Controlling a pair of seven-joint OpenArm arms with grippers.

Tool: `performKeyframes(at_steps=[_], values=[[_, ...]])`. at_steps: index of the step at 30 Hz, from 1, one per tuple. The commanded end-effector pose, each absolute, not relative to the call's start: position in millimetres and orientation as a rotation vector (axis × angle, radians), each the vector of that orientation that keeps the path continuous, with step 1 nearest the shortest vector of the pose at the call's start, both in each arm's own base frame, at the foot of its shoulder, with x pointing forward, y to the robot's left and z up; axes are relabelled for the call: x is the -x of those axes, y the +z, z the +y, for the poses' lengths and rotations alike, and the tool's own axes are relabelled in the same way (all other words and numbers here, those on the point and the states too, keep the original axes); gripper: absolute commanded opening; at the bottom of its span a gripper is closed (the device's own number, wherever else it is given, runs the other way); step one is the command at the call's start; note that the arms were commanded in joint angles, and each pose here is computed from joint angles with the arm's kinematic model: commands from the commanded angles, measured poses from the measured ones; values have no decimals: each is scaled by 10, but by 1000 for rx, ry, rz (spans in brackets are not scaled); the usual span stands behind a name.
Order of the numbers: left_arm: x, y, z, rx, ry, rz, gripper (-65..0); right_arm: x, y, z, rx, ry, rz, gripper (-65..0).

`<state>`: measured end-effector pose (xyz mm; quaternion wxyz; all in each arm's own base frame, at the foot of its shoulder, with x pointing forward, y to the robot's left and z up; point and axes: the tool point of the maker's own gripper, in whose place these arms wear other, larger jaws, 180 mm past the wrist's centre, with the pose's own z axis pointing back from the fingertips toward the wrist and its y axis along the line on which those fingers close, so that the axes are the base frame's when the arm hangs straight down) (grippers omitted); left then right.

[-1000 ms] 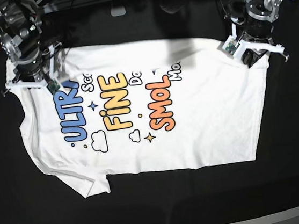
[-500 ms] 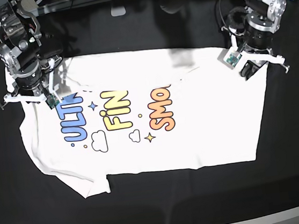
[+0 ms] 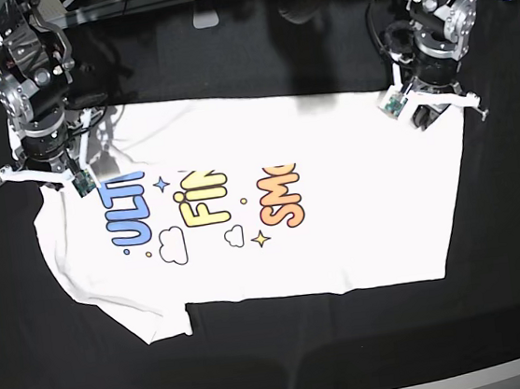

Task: Layout the t-shirt on the table in an organized manner, then fold the t-shirt properly
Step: 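Lift the hem with both grippers and fold it over the shirt body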

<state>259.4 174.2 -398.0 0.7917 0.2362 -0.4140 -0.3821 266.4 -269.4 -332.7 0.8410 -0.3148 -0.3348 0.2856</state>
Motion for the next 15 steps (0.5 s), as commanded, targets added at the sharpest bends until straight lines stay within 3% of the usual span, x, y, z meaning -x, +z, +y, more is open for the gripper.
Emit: performKeyframes(at_steps=[1, 15], values=[[-2688, -3842, 1777, -550, -816, -941, -650, -2778, -3161, -2722, 703, 604, -763, -650], [-2718, -3793, 1782, -589, -847, -958, -650, -2791, -3093, -2796, 745, 560, -777, -650]])
